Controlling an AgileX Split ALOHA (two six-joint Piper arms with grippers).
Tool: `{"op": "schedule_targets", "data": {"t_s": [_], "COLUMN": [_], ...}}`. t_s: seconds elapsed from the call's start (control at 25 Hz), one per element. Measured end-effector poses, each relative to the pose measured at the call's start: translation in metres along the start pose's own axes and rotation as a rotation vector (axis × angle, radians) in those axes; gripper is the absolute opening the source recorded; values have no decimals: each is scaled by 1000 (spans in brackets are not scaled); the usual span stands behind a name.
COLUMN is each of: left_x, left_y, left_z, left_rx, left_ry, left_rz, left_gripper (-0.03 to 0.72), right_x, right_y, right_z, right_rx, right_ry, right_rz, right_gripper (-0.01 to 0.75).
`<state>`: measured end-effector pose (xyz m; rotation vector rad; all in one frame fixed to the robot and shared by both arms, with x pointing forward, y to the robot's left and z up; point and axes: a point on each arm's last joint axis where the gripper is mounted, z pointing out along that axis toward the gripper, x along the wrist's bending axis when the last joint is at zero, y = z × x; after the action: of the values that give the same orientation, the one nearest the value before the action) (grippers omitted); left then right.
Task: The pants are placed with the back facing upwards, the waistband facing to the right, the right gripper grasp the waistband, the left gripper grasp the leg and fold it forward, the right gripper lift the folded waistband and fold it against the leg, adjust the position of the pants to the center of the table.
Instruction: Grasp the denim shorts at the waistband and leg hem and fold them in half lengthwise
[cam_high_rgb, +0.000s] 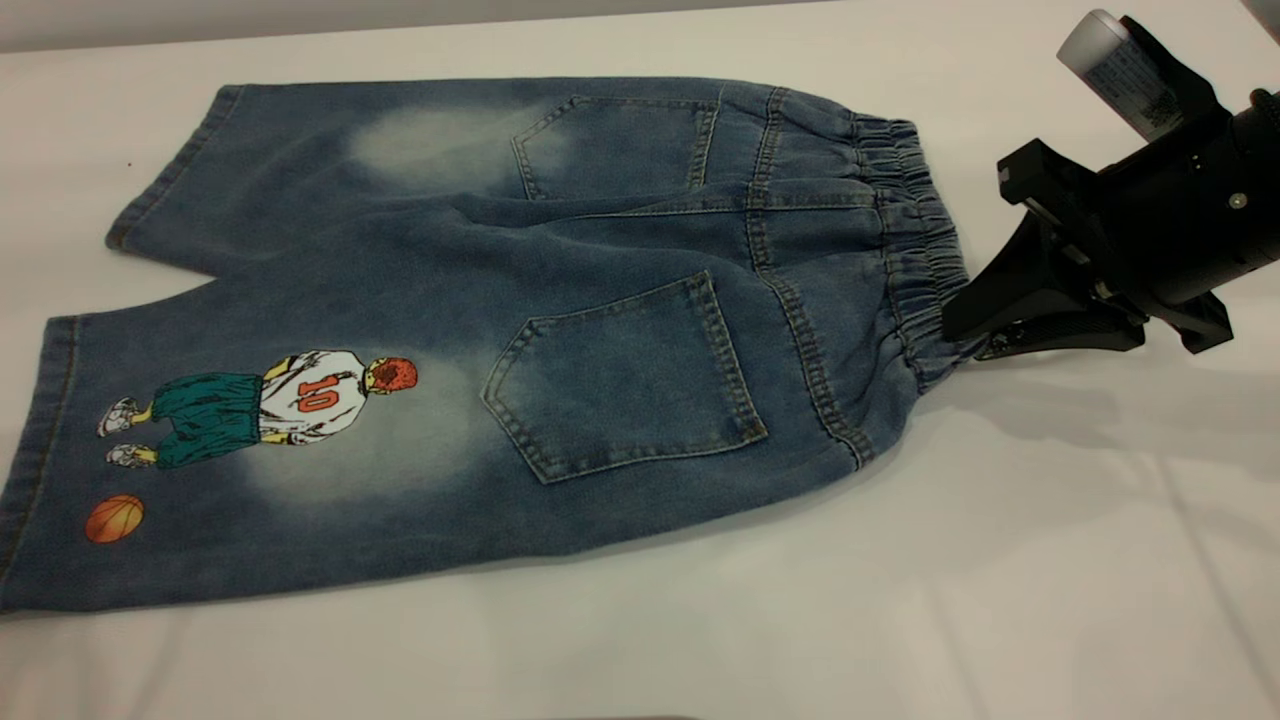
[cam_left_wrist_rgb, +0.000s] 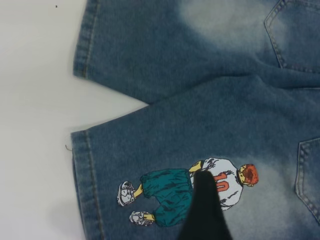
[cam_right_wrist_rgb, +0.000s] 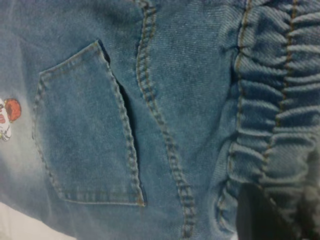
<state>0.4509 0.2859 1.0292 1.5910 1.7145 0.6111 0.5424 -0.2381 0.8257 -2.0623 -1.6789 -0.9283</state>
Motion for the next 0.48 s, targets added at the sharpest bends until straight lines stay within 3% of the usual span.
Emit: {"op": "schedule_targets", "data": {"t_s": [0.32, 0.48], "left_x": [0, 0], "left_y": [0, 0], "left_z": [0, 0], "left_rx": [1, 1], "left_ry": [0, 0], "left_rz": [0, 0], "left_gripper": [504, 504], "right_x": [3, -3], "right_y": [-3, -9], "right_z": [4, 16], "right_rx": [18, 45], "right_ry": [17, 14], "right_rz": [-2, 32], "right_gripper": [471, 487]}}
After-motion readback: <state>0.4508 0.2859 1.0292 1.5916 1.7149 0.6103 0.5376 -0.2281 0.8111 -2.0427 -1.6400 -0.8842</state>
